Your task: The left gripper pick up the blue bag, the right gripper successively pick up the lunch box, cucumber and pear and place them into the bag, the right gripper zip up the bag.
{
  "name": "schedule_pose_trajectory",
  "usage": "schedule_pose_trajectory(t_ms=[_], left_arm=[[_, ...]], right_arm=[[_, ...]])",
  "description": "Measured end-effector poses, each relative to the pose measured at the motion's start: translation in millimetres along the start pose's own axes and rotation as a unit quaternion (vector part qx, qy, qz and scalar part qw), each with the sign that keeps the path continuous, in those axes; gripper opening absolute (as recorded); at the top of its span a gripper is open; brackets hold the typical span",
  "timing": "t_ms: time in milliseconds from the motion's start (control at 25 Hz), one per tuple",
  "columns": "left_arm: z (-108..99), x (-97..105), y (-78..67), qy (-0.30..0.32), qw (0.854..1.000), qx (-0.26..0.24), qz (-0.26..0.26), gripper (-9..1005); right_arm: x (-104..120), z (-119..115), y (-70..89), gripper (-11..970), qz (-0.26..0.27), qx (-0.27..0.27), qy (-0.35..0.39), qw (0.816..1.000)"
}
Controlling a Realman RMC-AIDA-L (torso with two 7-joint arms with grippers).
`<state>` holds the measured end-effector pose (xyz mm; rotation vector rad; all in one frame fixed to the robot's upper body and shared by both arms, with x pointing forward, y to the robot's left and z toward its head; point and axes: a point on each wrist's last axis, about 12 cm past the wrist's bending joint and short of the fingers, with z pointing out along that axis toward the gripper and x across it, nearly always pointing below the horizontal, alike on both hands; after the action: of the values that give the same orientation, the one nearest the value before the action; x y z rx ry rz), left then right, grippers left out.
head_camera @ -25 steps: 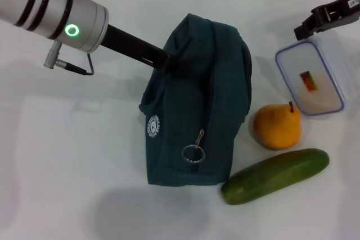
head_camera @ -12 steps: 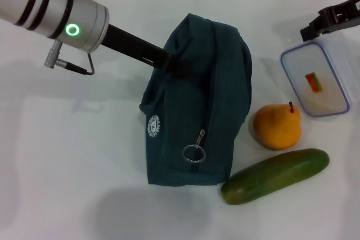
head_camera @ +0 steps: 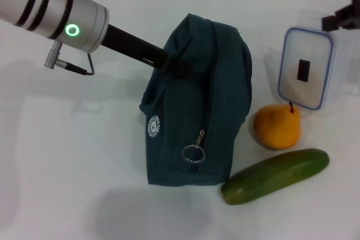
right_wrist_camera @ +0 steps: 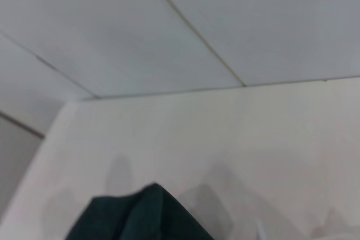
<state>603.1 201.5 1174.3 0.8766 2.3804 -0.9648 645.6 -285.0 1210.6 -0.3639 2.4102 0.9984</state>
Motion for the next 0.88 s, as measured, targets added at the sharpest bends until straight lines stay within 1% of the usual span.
schedule_pose_trajectory(t_ms=[120, 320, 520, 600, 720, 880], left_arm=[[0, -1, -1.0, -0.003, 1.000, 0.004, 0.002, 44], [1, -1, -2.2, -0.005, 1.000, 0.008, 0.004, 45], [1, -1, -2.3, -0.005, 1.000, 0.009, 0.005, 45], [1, -1, -2.3, -0.004, 1.000, 0.010, 0.006, 45], [2, -1, -2.4, -0.004, 1.000, 0.010, 0.006, 45], [2, -2, -3.2, -0.004, 1.000, 0.011, 0.008, 45]], right_arm=[[15, -11, -12.0, 22, 0.023, -0.019, -0.029, 0.999], [36, -19, -23.9, 21, 0.044, -0.038, -0.053, 0.997], [61, -20, -34.4, 21, 0.051, -0.055, -0.083, 0.994], [73, -22, -39.3, 21, 0.050, -0.061, -0.106, 0.991], [84, -27, -45.2, 21, 0.048, -0.063, -0.133, 0.988], [99, -32, -56.1, 21, 0.062, -0.062, -0.162, 0.983]])
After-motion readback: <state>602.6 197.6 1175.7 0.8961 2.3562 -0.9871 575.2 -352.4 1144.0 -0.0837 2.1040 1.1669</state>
